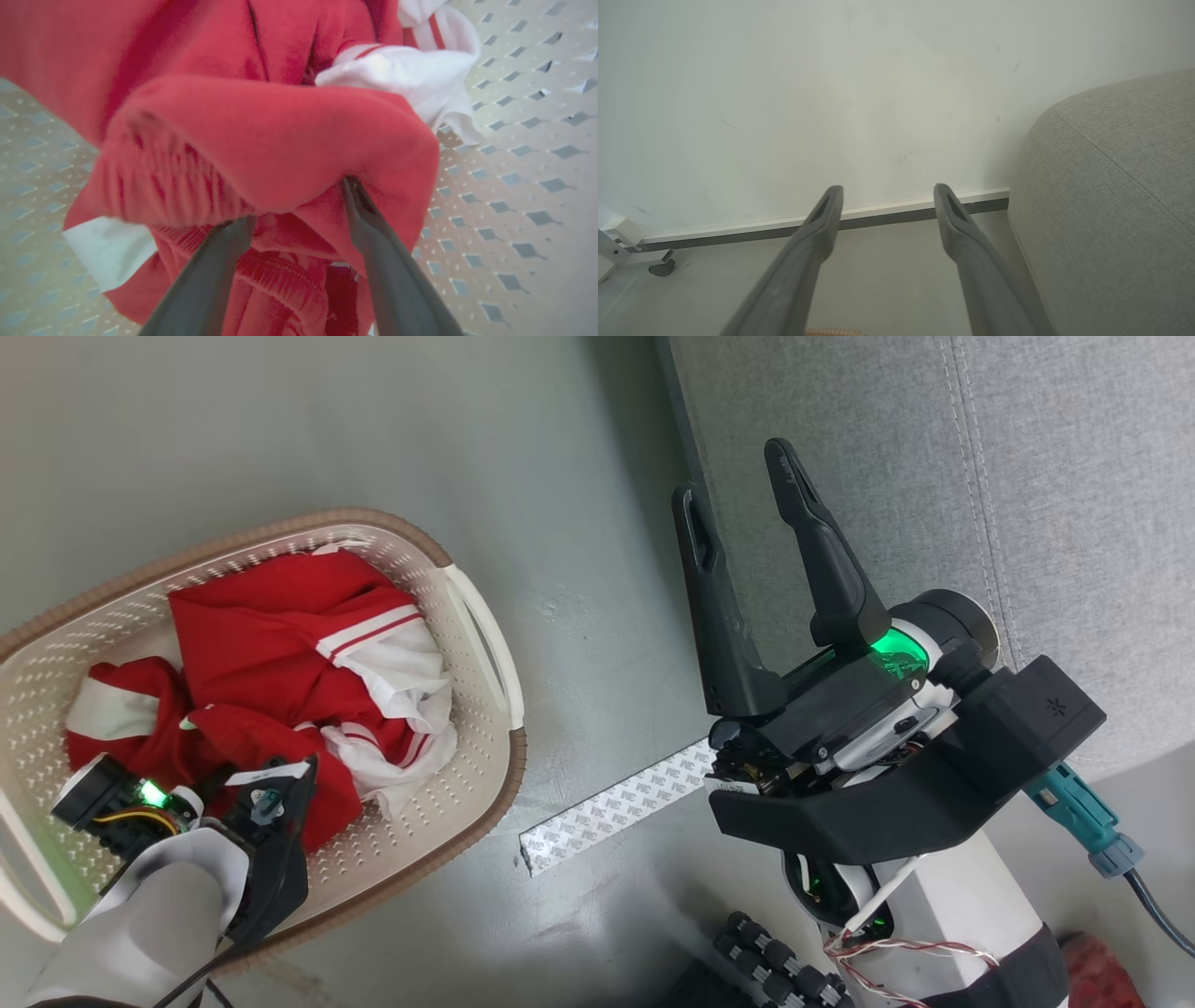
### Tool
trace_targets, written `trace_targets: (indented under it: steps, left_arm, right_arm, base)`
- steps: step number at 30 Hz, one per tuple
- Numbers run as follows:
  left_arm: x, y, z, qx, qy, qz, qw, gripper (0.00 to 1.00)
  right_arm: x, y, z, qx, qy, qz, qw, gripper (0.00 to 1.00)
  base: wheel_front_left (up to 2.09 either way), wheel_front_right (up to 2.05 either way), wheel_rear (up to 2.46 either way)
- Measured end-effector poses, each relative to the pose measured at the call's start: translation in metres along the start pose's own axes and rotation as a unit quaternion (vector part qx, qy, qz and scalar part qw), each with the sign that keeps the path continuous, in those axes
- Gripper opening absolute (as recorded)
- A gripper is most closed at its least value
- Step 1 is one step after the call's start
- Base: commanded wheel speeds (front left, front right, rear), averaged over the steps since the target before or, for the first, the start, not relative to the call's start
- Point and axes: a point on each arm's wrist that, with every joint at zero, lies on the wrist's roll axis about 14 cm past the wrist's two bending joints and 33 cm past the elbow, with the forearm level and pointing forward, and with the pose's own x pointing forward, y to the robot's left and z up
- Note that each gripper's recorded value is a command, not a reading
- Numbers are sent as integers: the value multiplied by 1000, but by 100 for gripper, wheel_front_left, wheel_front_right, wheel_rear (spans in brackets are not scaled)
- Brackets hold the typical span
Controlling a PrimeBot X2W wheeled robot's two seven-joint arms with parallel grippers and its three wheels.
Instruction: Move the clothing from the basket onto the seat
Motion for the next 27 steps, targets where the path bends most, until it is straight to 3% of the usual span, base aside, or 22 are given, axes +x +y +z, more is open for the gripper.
trace_targets:
  steps: [1, 13, 27]
  left_arm:
    - [1, -1, 2, -1, -6, -4, 1000, 0]
    - [-1, -6, 23, -20, -34, 1, 999, 0]
    - [-49, 18, 70, -76, -118, 67, 988, 0]
  right_arm:
    - [0, -1, -1, 0, 1, -1, 1000, 100]
    - [-3, -3, 3, -3, 0, -7, 1000, 100]
    - [-6, 19, 21, -27, -15, 18, 999, 100]
  base:
    - [0, 0, 0]
    - [0, 0, 0]
    - [0, 0, 0]
